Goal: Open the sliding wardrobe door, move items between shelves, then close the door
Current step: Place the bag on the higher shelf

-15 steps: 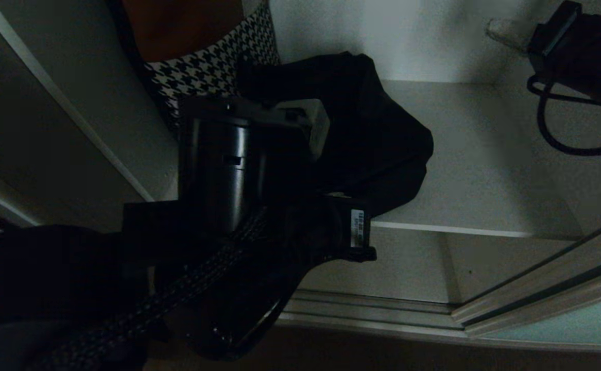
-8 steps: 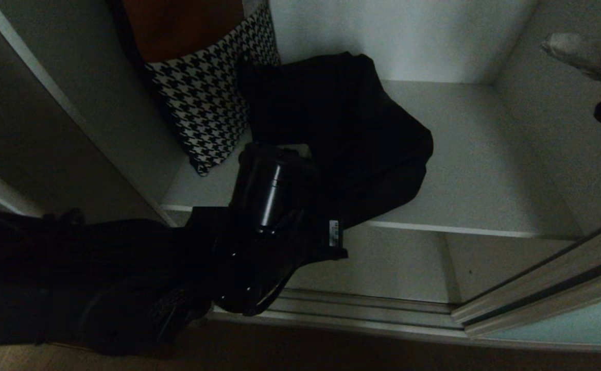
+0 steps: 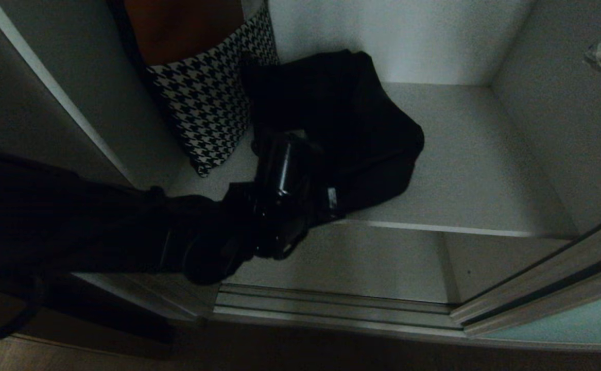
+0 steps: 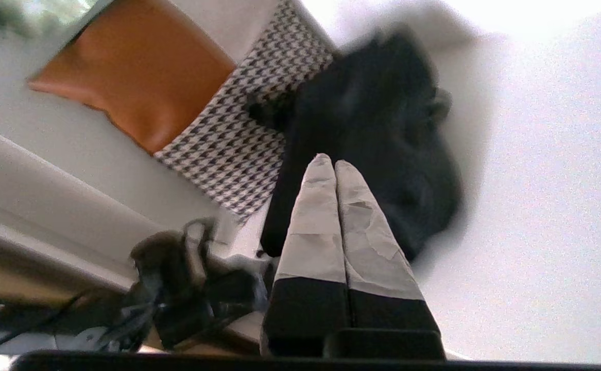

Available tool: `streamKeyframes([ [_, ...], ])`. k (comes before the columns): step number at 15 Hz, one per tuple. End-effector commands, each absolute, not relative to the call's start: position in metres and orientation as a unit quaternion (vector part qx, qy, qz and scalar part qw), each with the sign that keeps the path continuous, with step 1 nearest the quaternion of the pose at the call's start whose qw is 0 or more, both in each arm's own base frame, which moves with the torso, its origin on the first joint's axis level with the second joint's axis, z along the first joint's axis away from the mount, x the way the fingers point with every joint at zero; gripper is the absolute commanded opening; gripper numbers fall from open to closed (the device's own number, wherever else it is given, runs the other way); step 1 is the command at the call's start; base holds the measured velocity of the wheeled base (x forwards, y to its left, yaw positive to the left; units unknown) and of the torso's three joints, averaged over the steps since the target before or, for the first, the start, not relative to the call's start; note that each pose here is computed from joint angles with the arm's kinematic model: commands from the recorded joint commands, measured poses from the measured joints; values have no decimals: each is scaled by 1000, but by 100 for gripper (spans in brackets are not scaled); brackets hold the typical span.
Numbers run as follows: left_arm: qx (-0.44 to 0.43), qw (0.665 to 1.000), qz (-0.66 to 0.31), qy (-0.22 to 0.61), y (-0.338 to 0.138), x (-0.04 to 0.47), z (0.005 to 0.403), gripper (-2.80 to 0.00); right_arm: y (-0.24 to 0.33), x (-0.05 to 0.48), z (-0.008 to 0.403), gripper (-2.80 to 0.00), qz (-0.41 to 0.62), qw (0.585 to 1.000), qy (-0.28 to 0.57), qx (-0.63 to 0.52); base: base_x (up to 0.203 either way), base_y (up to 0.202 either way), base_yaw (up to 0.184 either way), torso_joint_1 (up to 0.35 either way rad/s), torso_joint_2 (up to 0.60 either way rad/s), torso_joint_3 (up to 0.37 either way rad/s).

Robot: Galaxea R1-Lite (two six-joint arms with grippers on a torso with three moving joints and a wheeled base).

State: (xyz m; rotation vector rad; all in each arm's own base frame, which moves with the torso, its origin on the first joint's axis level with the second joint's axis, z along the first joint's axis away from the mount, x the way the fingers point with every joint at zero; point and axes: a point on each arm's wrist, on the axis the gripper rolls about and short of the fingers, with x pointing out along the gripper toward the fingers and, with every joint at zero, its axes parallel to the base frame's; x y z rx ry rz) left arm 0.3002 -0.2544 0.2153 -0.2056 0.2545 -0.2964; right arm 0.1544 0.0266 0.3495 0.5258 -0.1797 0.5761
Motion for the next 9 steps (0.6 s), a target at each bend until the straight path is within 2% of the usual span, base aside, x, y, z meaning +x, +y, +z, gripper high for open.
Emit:
streamKeyframes([
  [1,-108,976,-151,113,-252,296,229,-280,26,147,348,-280,283,919,-90,260,0,0,0,0,0,0],
  [3,-88,981,-145,91,-250,299,240,-280,25,146,344,-280,281,919,-85,262,0,0,0,0,0,0],
  [6,-82,984,-140,77,-258,314,231,-280,23,141,343,-280,277,920,-89,262,0,0,0,0,0,0],
  [9,-56,989,-136,12,-269,341,218,-280,22,132,339,-280,278,920,-89,261,0,0,0,0,0,0],
])
